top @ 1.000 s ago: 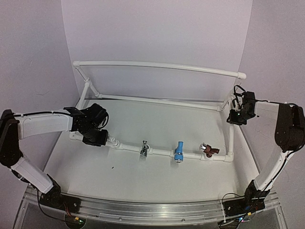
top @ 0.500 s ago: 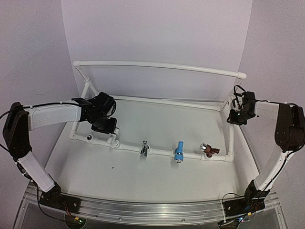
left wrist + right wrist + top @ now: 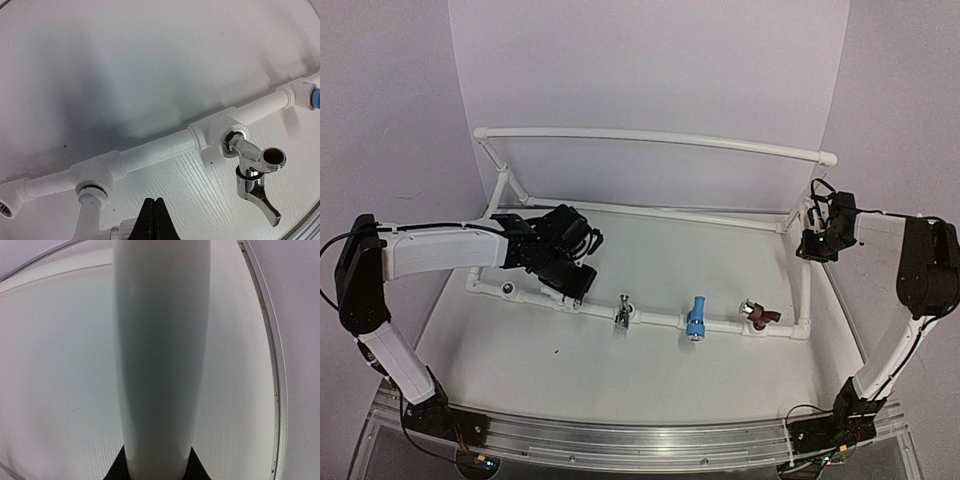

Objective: Install the water faucets

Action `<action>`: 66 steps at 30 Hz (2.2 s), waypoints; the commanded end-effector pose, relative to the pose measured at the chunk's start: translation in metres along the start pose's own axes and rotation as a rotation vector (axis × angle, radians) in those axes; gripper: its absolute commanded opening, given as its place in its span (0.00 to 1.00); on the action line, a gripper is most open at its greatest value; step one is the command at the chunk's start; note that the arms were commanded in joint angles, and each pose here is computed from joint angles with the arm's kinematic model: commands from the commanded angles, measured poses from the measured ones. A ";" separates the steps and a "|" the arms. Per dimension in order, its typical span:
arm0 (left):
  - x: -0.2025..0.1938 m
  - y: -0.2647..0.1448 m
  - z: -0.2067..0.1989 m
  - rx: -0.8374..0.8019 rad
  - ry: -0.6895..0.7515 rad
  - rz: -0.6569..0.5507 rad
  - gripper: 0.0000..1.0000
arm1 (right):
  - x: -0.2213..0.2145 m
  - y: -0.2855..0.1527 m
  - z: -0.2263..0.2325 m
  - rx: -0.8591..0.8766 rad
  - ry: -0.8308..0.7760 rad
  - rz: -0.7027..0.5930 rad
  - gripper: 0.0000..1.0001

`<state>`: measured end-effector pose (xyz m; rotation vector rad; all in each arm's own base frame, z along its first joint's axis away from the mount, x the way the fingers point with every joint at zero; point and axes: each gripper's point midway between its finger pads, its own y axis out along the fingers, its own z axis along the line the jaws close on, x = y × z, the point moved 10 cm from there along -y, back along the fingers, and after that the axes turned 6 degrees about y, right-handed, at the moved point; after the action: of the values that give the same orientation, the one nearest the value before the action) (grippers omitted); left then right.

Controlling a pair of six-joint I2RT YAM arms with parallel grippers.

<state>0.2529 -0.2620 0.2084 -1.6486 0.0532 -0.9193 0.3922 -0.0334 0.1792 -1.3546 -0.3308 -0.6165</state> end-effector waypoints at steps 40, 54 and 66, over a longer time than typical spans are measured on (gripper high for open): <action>-0.047 -0.102 0.019 0.104 -0.618 -0.217 0.94 | 0.003 -0.006 -0.009 -0.045 -0.051 0.011 0.11; -0.056 -0.119 0.025 0.124 -0.581 -0.231 1.00 | 0.012 -0.052 0.000 -0.029 -0.115 -0.048 0.96; -0.027 -0.140 0.079 0.182 -0.461 -0.155 1.00 | 0.003 -0.146 0.022 0.058 -0.194 -0.182 0.98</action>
<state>0.1975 -0.1607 0.2991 -1.6994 -0.5216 -0.5755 0.3417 -0.0333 0.2622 -1.3855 -0.5200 -0.5974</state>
